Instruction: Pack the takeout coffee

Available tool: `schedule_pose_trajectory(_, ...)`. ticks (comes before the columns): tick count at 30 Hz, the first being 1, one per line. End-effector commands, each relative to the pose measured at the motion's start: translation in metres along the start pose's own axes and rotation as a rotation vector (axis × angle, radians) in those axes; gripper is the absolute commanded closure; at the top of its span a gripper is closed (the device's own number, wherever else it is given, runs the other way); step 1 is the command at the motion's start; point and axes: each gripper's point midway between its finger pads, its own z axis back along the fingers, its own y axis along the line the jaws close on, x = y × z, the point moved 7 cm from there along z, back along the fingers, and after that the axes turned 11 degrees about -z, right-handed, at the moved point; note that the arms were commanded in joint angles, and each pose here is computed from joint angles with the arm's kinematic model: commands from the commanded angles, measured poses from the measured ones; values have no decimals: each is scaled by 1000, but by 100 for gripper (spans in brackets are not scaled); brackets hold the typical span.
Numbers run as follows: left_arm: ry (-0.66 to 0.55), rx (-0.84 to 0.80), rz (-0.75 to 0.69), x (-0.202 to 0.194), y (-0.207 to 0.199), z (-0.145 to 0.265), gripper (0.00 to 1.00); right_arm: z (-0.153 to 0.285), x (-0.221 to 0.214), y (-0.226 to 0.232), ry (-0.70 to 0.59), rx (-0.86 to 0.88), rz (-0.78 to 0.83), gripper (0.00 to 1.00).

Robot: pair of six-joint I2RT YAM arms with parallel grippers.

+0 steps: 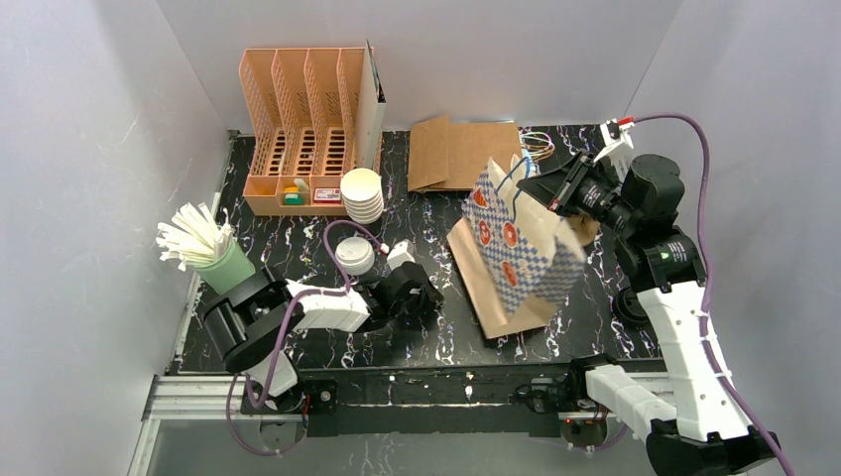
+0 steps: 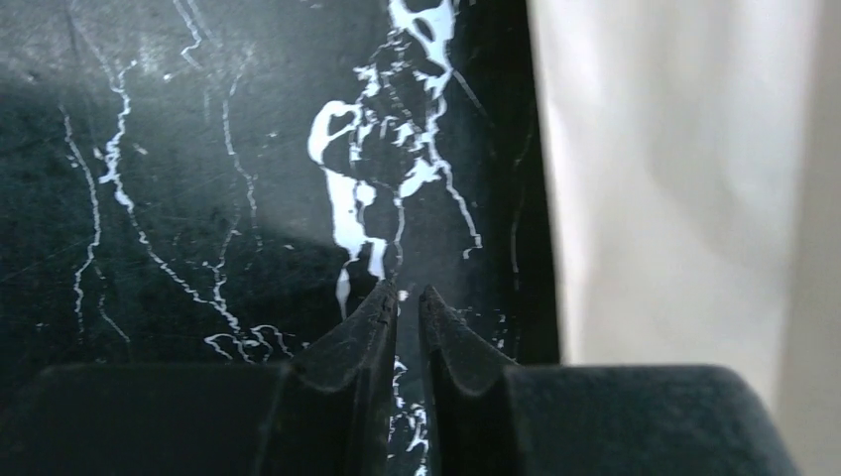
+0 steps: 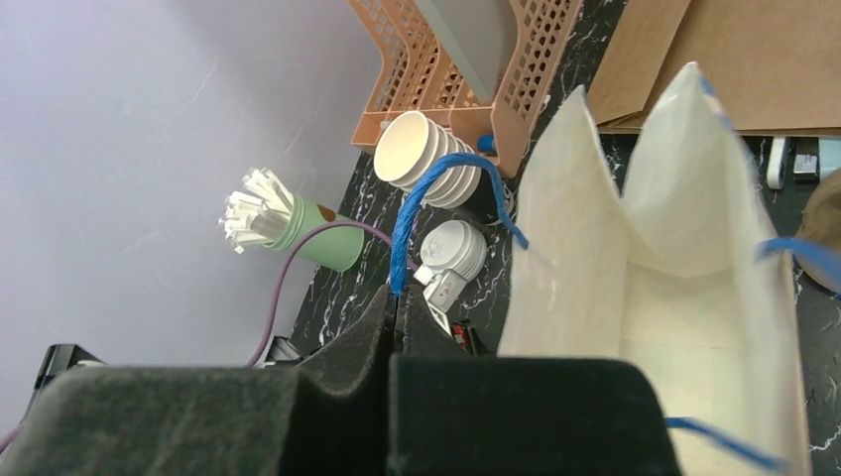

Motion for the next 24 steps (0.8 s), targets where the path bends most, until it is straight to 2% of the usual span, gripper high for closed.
schedule_pose_trajectory(1, -3, 17, -78, 3, 3, -2, 84, 10, 10, 34, -2, 168, 114, 99)
schedule_pose_trajectory(8, -56, 37, -158, 23, -2, 22, 76, 7, 8, 30, 31, 169, 133, 98)
schedule_pose_trajectory(11, -86, 2, -194, 36, -11, 40, 68, 2, 6, 25, 62, 159, 128, 84)
schedule_pose_trajectory(14, -116, -45, -195, 46, -19, 59, 54, 0, 3, 24, 92, 174, 134, 54)
schedule_pose_trajectory(15, -125, -55, -192, 49, -21, 65, 51, 1, 3, 24, 92, 173, 138, 48)
schedule_pose_trajectory(19, -154, -53, -190, 62, -26, 86, 38, 6, 10, 29, 51, 142, 178, 35)
schedule_pose_trajectory(21, -173, -24, -188, 69, -25, 94, 23, 9, 13, 32, 37, 131, 206, 33)
schedule_pose_trajectory(22, -175, 16, -184, 70, -20, 99, 11, 10, 14, 32, 39, 120, 215, 31)
schedule_pose_trajectory(23, -188, 37, -174, 73, -19, 104, 3, 12, 16, 34, 33, 111, 228, 29)
schedule_pose_trajectory(24, -203, 48, -158, 76, -18, 109, 2, 13, 18, 34, 30, 99, 239, 28)
